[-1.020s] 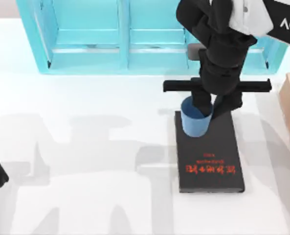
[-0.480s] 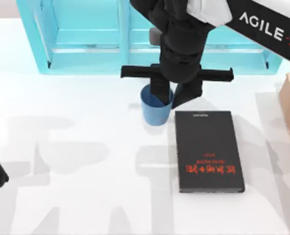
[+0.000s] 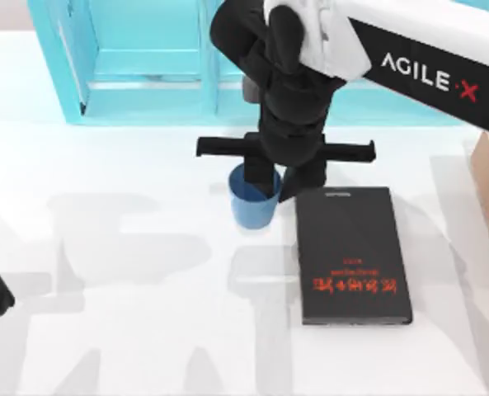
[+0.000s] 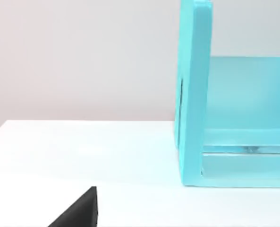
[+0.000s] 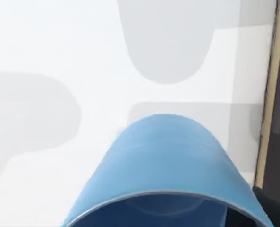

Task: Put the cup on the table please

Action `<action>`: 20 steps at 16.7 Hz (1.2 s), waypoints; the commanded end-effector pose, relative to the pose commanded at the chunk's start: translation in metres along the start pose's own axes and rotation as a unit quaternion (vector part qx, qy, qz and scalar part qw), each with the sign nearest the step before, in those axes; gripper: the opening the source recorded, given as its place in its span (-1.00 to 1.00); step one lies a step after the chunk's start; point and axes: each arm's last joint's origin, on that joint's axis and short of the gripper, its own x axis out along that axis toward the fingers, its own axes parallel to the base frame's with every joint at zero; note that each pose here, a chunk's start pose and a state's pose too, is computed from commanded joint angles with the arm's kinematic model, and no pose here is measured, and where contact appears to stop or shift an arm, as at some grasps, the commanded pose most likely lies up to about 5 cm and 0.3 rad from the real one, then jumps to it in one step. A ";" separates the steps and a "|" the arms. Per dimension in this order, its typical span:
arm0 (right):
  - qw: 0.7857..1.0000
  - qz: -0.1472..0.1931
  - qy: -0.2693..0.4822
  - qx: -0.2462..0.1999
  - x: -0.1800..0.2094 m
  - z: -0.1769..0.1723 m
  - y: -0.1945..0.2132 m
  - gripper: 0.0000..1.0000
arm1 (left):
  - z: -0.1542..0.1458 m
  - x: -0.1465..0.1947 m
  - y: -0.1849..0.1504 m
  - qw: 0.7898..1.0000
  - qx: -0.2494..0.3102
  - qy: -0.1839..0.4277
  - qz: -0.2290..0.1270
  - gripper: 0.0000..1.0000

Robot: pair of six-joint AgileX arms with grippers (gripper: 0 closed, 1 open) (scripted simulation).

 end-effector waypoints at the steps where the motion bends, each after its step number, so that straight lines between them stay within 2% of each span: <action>1: 1.000 -0.002 0.002 0.000 0.011 -0.001 0.001 -1.00 | 0.000 0.000 0.000 1.000 0.000 0.000 0.000 1.00; 7: 1.000 -0.004 0.004 0.000 0.023 -0.002 0.002 -1.00 | 0.000 0.000 0.000 1.000 0.000 0.000 0.000 1.00; 20: 1.000 -0.004 0.004 0.000 0.023 -0.002 0.002 0.96 | 0.000 0.000 0.000 1.000 0.000 0.000 0.000 1.00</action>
